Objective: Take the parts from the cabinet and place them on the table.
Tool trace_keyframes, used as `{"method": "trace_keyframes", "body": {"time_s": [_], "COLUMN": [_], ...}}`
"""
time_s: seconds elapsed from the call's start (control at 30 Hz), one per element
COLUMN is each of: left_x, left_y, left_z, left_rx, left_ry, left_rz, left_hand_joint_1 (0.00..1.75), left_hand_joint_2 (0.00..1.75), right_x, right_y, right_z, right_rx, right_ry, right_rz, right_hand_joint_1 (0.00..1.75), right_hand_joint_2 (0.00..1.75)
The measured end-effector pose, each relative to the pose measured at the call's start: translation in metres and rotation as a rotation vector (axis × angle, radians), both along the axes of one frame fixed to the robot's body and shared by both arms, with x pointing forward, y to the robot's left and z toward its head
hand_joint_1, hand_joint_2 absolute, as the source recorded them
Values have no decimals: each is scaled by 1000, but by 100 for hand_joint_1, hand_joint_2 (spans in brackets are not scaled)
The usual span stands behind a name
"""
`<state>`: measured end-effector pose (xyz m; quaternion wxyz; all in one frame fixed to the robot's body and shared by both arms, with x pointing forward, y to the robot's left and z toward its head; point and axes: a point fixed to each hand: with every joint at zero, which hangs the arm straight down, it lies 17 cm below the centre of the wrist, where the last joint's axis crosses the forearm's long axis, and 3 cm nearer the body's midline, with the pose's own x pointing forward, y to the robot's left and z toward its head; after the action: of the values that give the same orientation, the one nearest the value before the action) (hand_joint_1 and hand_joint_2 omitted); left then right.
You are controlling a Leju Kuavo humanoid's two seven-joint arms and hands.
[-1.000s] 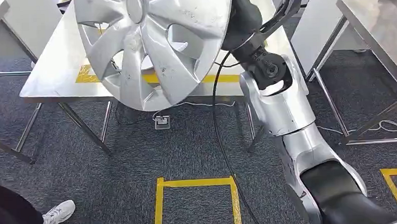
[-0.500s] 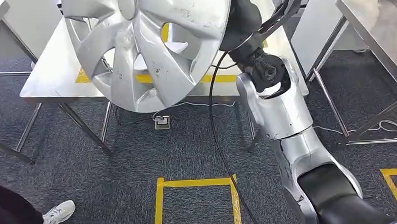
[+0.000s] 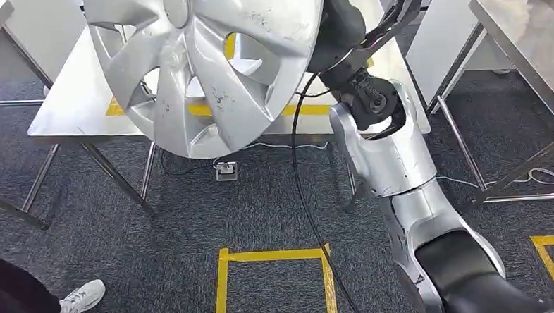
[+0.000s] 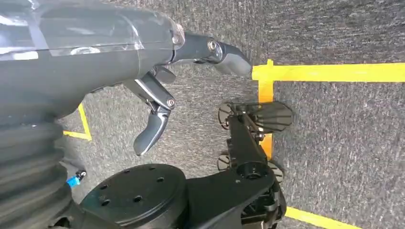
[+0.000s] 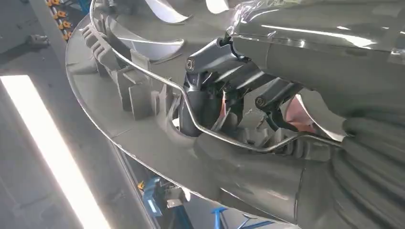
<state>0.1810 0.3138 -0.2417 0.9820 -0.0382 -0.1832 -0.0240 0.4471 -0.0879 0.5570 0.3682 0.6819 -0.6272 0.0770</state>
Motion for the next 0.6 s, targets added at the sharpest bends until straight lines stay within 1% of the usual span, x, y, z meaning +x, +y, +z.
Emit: {"method": "trace_keyframes", "body": {"time_s": [0.6], "left_x": [-3], "left_y": [1], "left_z": [-2], "left_rx": [5], "left_ry": [23], "left_rz": [17], "left_hand_joint_1": [0], "left_hand_joint_2": [175], "right_x": [0], "right_y": [2], "right_z": [-2], "right_rx": [-2], "right_ry": [4], "right_rz": [3], "right_hand_joint_1": [175], "right_hand_joint_2": [175]}}
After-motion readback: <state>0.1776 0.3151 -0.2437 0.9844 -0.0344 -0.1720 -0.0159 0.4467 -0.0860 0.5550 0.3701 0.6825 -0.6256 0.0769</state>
